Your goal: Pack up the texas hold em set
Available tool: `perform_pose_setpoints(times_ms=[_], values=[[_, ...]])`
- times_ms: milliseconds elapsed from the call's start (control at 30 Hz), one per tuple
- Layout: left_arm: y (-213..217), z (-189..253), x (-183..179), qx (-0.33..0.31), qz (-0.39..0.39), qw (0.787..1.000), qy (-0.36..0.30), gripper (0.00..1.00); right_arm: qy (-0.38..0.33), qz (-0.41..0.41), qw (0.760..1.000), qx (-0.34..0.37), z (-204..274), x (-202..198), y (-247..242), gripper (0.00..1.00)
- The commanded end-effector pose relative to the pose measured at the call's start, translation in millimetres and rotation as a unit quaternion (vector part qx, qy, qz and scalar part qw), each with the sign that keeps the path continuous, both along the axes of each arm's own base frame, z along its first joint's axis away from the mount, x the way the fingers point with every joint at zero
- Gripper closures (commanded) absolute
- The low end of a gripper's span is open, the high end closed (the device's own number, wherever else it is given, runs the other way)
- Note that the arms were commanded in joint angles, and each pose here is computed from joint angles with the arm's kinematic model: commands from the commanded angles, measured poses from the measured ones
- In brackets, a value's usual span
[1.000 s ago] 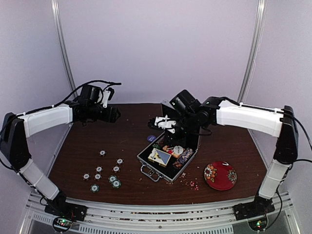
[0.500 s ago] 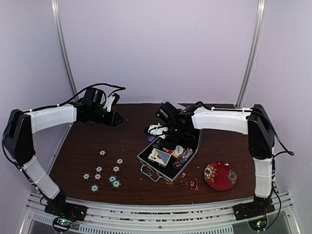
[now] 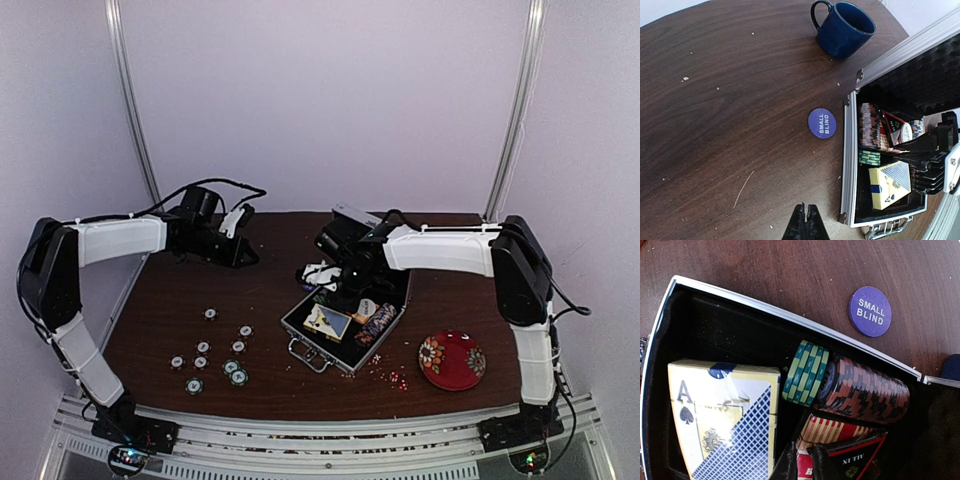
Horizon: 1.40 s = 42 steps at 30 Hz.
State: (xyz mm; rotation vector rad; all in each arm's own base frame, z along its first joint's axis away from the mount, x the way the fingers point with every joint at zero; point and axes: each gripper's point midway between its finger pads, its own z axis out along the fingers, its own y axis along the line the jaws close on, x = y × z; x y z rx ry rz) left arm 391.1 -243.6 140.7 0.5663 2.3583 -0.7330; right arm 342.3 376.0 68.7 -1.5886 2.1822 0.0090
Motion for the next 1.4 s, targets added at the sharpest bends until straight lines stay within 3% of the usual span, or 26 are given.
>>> perform_pose_setpoints(times_ms=[0,367,600,833,967,1133,1367], values=[[-10,7,1,-0.014,-0.016,1.0,0.0,1.0,0.003,-0.002,1.0,-0.022,-12,-3,-6,0.88],[-26,-12,-13,0.0,-0.056,0.998,0.032,1.0,0.047,0.064,0.996,-0.039,-14,-43,-3,0.89],[-57,-35,-39,0.017,-0.118,0.991,0.061,1.0,0.029,0.05,0.997,-0.043,3,-41,-8,0.9],[-84,-48,-62,0.022,-0.168,0.983,0.069,1.0,-0.018,0.027,0.999,-0.007,45,-33,-11,0.87],[-95,-59,-73,0.026,-0.185,0.979,0.081,1.0,0.003,0.056,0.998,0.034,66,-52,-8,0.86],[-103,-75,-80,0.043,-0.19,0.977,0.092,1.0,0.091,0.135,0.983,0.079,96,-105,-2,0.83],[-125,-90,-96,0.05,-0.215,0.971,0.096,1.0,0.044,0.136,0.985,0.096,120,-109,-11,0.82]])
